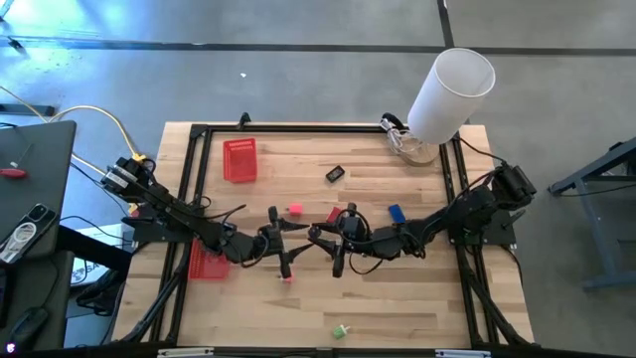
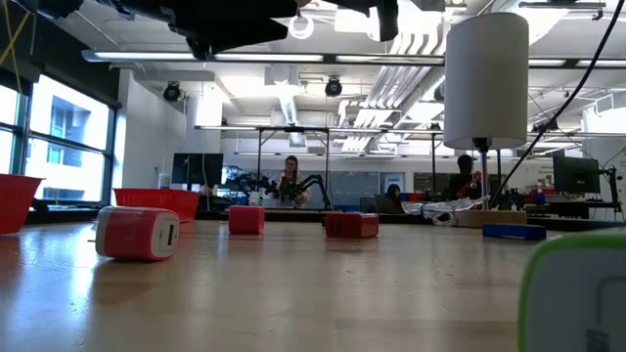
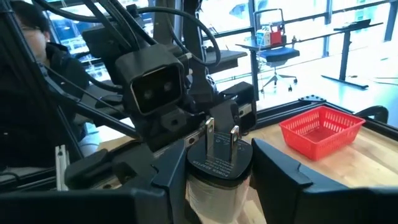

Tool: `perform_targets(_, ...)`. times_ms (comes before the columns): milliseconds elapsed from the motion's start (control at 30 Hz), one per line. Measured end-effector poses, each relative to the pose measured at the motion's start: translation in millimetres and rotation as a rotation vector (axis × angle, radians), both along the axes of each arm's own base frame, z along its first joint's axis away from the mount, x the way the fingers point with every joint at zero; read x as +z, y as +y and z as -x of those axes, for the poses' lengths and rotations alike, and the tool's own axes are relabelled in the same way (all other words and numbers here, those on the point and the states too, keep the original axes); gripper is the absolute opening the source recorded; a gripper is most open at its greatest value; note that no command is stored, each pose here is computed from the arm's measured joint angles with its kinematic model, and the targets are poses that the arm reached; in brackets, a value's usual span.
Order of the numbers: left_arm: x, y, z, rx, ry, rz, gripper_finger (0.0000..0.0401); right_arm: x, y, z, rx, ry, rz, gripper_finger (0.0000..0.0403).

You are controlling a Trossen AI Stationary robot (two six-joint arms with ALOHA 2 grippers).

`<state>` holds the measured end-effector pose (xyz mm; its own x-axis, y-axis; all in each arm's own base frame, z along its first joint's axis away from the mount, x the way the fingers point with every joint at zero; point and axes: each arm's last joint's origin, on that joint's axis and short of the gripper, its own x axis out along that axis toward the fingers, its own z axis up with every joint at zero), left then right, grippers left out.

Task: Pick & Place Office items
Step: Put the white charger adapter into the top red bin

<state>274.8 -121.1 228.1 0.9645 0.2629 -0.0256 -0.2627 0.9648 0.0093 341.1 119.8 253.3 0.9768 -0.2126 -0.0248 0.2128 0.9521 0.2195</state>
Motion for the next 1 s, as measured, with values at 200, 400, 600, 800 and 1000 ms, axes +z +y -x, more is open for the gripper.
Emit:
perform_targets(200, -0.2, 3.4, -3.3, -0.074, -0.014, 0.071, 0.0222, -0.1, -5.4, -2.5, 0.023, 0.001, -0.001, 0.0137)
perform_targets(400, 0.1, 11.4, -7.7, -0.109, -0.030, 0.146, 0.0222, -0.9, -5.3, -2.6, 0.032, 0.009, 0.001, 0.0137)
perform_targets(600, 0.4, 20.1, -12.4, -0.170, -0.036, 0.196, 0.0222, -2.0, -4.3, -2.7, 0.063, 0.018, -0.016, 0.0137)
perform_targets(800, 2.2, 26.5, -16.4, -0.309, -0.043, 0.239, 0.0222, -3.9, -3.7, -2.6, 0.083, 0.036, -0.016, 0.0137)
perform_targets(1000, 3.2, 34.8, -19.3, -0.317, -0.055, 0.263, 0.0222, -5.7, -3.5, -2.5, 0.088, 0.052, -0.022, 0.0137)
